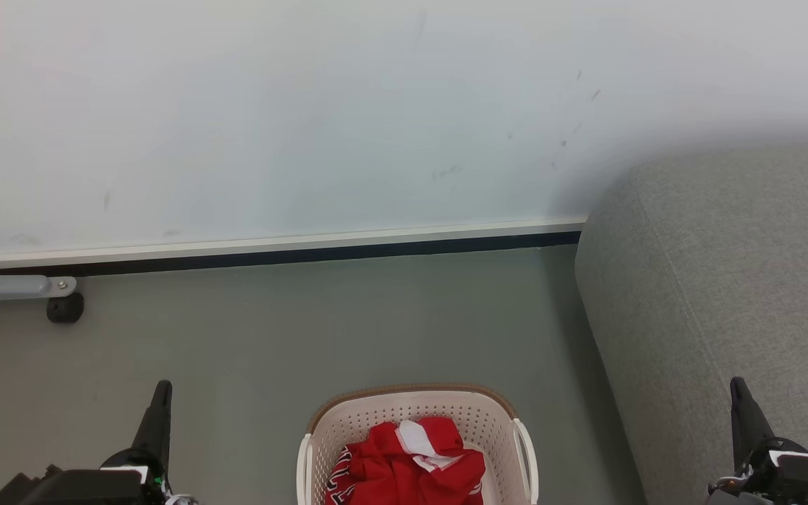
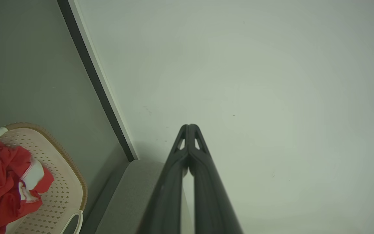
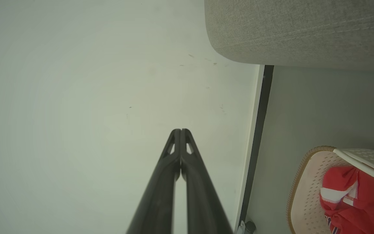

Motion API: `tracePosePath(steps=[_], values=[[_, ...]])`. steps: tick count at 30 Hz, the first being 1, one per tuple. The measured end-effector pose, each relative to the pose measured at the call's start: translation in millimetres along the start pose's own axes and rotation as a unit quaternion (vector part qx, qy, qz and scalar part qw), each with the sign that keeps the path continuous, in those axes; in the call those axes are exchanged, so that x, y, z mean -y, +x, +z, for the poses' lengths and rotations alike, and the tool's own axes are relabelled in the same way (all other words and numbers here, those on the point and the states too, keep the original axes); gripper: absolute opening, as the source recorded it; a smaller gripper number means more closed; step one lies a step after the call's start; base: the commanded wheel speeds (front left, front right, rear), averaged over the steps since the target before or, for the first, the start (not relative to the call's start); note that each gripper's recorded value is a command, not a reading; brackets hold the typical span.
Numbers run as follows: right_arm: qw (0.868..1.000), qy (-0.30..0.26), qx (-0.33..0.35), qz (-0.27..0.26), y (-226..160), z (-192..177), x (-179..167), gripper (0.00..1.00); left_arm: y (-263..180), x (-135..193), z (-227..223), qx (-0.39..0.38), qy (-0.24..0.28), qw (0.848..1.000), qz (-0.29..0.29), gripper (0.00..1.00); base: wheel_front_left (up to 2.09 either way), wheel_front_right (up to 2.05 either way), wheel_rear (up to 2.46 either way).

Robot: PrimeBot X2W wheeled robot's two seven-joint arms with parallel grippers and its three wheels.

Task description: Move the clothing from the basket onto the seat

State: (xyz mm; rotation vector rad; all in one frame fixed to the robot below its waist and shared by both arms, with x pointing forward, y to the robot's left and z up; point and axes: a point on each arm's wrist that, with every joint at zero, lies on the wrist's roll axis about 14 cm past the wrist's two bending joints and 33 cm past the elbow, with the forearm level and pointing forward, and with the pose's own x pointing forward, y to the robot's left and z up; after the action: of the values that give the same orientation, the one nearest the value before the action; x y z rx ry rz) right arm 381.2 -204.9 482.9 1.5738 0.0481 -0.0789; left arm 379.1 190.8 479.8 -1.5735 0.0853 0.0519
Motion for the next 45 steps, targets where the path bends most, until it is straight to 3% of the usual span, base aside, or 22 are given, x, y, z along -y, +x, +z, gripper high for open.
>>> tracePosePath(steps=[38, 39, 40, 41, 45], values=[[1.000, 0.000, 0.000, 0.000, 0, 0, 0, 0.00, 0, 0, 0, 0.000, 0.000, 1.000, 0.000, 0.00, 0.00, 0.00, 0.00], [1.000, 0.001, 0.000, -0.004, -1, -1, 3, 1.00, -1, -3, -1, 0.000, -0.001, 1.000, 0.004, 1.00, 0.00, 0.00, 0.00], [1.000, 0.002, -0.001, -0.012, -2, -1, 8, 0.00, -3, -9, -1, -0.001, -0.002, 1.000, 0.014, 0.00, 0.00, 0.00, 0.00], [1.000, 0.004, -0.001, -0.022, -5, -2, 15, 1.00, -6, -16, -2, -0.001, -0.005, 1.000, 0.024, 1.00, 0.00, 0.00, 0.00], [0.998, 0.011, -0.001, -0.058, -16, -6, 39, 1.00, -18, -40, -5, -0.001, -0.010, 0.998, 0.058, 1.00, 0.00, 0.00, 0.00]])
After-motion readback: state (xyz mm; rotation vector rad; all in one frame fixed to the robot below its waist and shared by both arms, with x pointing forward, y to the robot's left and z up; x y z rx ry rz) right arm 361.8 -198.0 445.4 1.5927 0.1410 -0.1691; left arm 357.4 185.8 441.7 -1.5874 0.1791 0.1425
